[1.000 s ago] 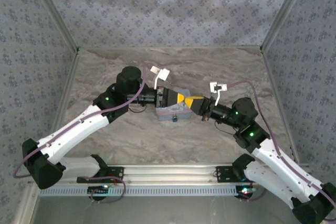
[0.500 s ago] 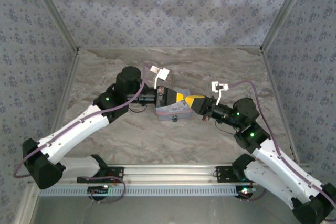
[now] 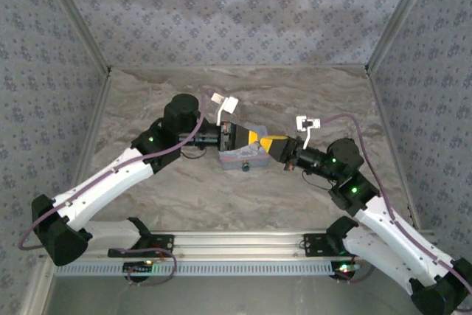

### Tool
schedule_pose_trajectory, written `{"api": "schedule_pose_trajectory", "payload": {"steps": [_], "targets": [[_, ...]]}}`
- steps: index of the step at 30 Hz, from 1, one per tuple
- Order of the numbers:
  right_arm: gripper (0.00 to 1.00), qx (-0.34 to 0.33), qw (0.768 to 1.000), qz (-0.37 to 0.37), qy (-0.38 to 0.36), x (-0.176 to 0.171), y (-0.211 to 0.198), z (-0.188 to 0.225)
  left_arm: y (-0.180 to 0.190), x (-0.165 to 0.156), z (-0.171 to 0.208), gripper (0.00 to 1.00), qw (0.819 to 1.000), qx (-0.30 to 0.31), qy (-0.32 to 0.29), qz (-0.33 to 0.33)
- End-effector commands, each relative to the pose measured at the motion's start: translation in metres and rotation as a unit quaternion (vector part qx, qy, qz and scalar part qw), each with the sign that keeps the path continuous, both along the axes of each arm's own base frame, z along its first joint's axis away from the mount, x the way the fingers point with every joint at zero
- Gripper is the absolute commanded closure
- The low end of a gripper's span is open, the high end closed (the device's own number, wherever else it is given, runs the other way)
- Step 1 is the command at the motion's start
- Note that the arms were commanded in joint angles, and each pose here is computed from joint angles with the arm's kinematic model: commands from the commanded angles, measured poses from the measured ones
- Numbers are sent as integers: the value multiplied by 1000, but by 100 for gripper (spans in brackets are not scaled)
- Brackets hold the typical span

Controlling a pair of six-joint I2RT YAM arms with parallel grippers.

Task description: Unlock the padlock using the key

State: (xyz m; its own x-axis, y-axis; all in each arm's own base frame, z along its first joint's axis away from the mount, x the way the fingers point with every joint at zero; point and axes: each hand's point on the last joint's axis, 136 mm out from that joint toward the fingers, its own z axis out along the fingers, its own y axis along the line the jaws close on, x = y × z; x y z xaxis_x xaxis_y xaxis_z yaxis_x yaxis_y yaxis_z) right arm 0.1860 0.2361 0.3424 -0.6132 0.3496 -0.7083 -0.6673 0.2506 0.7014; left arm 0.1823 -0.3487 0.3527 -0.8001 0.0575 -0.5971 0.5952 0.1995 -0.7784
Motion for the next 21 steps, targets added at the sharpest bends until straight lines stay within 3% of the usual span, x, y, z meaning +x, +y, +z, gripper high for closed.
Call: {"api": "schedule_pose_trajectory", "payload": {"steps": [1,3,5,11,16,21], "targets": [[100,-23,999,-28,12,7,-9,-11,7,-2,15,65,999,-7,-27,16],[100,-38,998,-44,15,12,-16,-15,15,5,4,53,999,9,-20,44],[100,-56,996,-61,21,18,-23,-19,24,11,-13,49,997,37,-13,73],[100,-127,979,-152,47,51,-59,-43,35,11,-95,47,983,140,29,115],[100,-176,963,-197,45,82,-74,-63,32,8,-159,47,971,183,64,140],[100,-183,958,-215,58,114,-79,-78,32,14,-205,47,960,211,83,162]]}}
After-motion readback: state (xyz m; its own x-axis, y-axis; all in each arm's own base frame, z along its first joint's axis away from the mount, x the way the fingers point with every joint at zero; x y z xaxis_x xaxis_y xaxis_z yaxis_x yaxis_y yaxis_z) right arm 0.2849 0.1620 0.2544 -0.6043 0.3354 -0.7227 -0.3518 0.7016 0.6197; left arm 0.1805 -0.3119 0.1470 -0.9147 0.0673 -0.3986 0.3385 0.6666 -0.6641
